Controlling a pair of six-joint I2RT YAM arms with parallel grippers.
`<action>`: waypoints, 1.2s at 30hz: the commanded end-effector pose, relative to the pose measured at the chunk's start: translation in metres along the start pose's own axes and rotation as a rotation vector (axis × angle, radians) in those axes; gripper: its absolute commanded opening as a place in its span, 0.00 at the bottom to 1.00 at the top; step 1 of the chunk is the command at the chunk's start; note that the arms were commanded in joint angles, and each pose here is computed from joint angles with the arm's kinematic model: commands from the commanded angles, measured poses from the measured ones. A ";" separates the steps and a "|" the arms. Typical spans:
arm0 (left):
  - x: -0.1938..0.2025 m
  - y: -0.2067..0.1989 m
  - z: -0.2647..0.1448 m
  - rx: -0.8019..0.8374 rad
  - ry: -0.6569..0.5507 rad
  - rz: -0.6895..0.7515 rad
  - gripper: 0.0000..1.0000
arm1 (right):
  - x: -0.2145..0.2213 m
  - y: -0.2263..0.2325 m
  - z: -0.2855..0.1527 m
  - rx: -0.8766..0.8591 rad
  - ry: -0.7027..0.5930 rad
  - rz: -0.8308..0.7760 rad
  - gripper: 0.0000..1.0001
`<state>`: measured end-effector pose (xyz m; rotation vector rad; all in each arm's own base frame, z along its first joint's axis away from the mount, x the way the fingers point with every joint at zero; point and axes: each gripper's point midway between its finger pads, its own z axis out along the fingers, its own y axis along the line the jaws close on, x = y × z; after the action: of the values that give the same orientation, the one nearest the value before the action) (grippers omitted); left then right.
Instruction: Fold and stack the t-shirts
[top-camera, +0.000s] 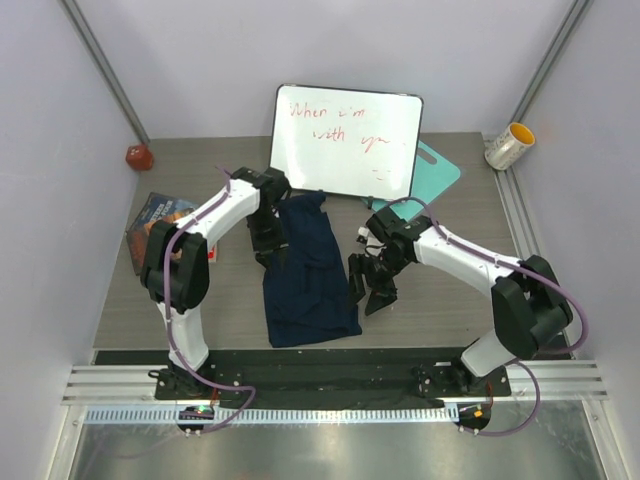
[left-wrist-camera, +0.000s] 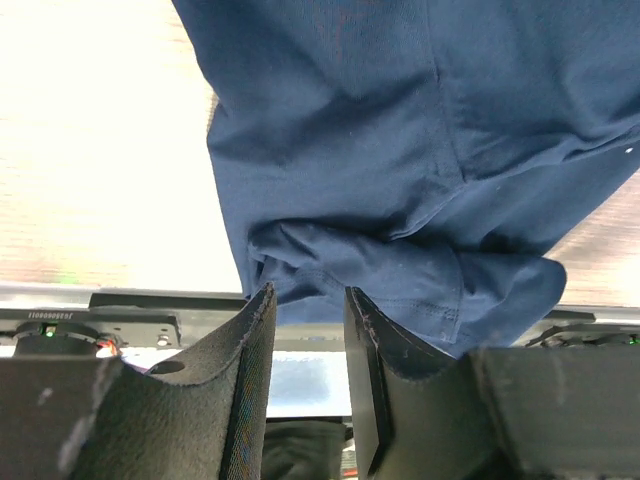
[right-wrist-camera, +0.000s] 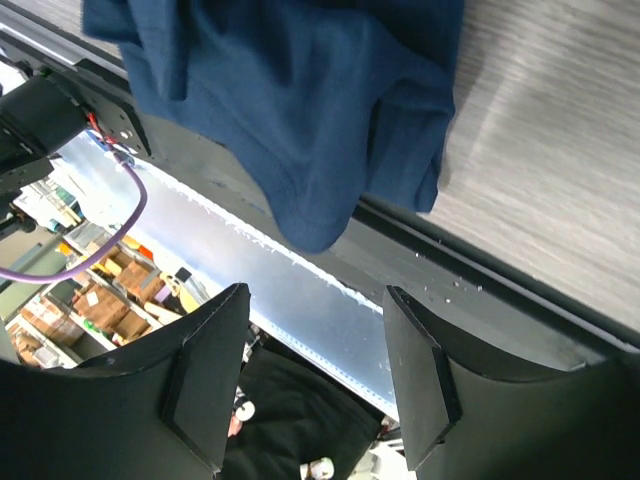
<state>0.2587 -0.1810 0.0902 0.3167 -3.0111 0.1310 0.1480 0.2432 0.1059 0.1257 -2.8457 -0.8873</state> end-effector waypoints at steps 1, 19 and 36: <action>-0.001 -0.004 -0.003 0.028 -0.027 -0.009 0.34 | -0.002 0.006 0.014 -0.045 0.023 -0.006 0.62; -0.003 0.003 0.009 -0.009 0.001 0.010 0.34 | -0.013 0.015 0.043 -0.050 0.095 -0.028 0.61; -0.012 0.008 0.021 -0.002 0.045 0.008 0.33 | -0.023 0.022 0.049 -0.028 0.119 -0.039 0.01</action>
<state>0.2596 -0.1693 0.0663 0.3127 -2.9577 0.0880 0.1541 0.2819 0.0612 0.1873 -2.7223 -0.8509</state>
